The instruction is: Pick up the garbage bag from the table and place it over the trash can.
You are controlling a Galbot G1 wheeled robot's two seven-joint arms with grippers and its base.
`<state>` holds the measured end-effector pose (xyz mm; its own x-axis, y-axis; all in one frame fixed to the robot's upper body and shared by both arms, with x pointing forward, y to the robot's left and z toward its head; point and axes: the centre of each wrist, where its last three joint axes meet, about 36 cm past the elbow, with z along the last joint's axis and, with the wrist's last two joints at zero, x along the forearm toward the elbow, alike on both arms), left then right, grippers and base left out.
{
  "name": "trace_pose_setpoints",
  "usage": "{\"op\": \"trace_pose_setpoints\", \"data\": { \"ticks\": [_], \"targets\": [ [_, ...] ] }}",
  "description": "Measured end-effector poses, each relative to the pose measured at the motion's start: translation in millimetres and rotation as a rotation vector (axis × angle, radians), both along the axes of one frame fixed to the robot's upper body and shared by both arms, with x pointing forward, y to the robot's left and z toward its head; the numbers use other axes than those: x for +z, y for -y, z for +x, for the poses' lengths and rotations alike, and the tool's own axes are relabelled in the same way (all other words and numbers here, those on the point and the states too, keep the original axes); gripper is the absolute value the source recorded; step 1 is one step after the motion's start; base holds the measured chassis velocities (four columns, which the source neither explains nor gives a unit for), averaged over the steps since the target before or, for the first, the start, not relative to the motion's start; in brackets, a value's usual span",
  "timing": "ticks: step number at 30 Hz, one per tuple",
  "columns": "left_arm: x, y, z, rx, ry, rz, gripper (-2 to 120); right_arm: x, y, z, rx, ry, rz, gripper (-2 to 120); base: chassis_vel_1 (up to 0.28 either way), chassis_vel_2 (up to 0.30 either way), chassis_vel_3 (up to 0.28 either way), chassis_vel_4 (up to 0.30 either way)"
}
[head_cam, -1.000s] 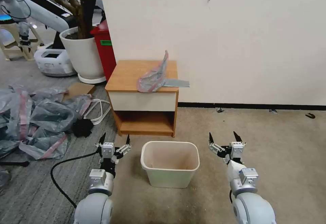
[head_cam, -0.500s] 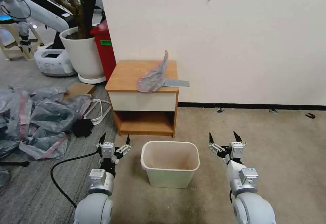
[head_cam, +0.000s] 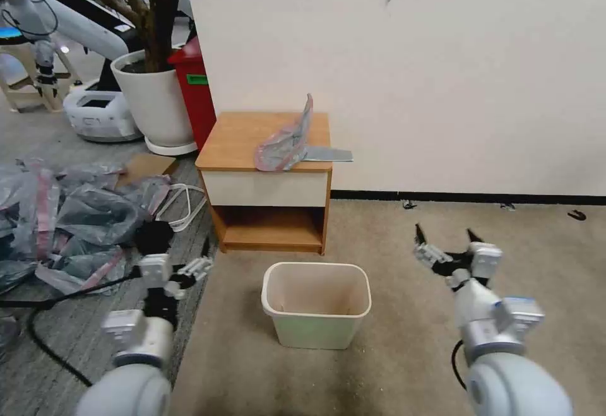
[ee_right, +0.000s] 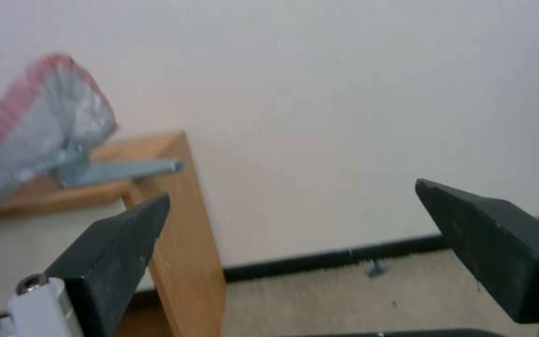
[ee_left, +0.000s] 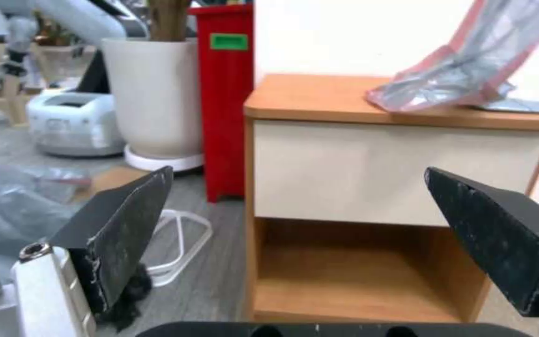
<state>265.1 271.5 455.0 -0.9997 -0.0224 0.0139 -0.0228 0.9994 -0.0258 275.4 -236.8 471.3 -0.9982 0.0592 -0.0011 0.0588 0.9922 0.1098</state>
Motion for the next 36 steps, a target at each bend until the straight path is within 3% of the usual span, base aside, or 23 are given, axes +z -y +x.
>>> {"op": "trace_pose_setpoints", "data": {
  "ticks": [7,14,17,19,22,23,26,27,30,36],
  "targets": [
    [-20.1,-5.6,4.5,-0.036,0.032,0.013,100,-16.5,-0.5,7.1,0.011,0.074,0.016,100,0.0,0.0,0.0,0.0],
    [-31.7,-10.1,4.9,-0.028,0.044,0.018,100,-23.7,-17.0,25.5,0.048,0.074,0.152,100,0.0,0.0,0.0,0.0],
    [-34.7,-13.0,2.3,-0.017,0.035,0.021,100,-14.7,-30.4,45.3,0.074,0.001,0.339,100,0.0,0.0,0.0,0.0],
    [-34.9,-13.2,1.9,-0.015,0.034,0.022,100,-13.1,-31.7,48.4,0.078,-0.009,0.367,100,0.0,0.0,0.0,0.0],
    [-38.0,-14.3,-1.8,0.001,0.022,0.018,100,7.3,-41.0,82.8,0.12,-0.122,0.642,100,0.0,0.0,0.0,0.0],
    [-38.0,-14.3,-1.8,0.001,0.022,0.018,100,7.3,-41.0,82.8,0.12,-0.122,0.642,100,0.0,0.0,0.0,0.0],
    [-41.1,-13.5,-6.5,0.017,0.011,0.013,100,23.4,-46.6,115.0,0.168,-0.234,0.875,100,0.0,0.0,0.0,0.0],
    [-41.1,-13.5,-6.5,0.017,0.011,0.013,100,23.4,-46.6,115.0,0.168,-0.234,0.875,100,0.0,0.0,0.0,0.0],
    [-43.4,-13.7,-11.0,0.032,0.003,0.017,100,27.4,-51.0,148.9,0.178,-0.311,1.028,100,0.0,0.0,0.0,0.0],
    [-44.8,-15.6,-13.7,0.049,-0.001,0.022,100,23.8,-56.3,193.1,0.161,-0.357,1.114,99,0.0,0.0,0.0,0.0]
  ]
}}
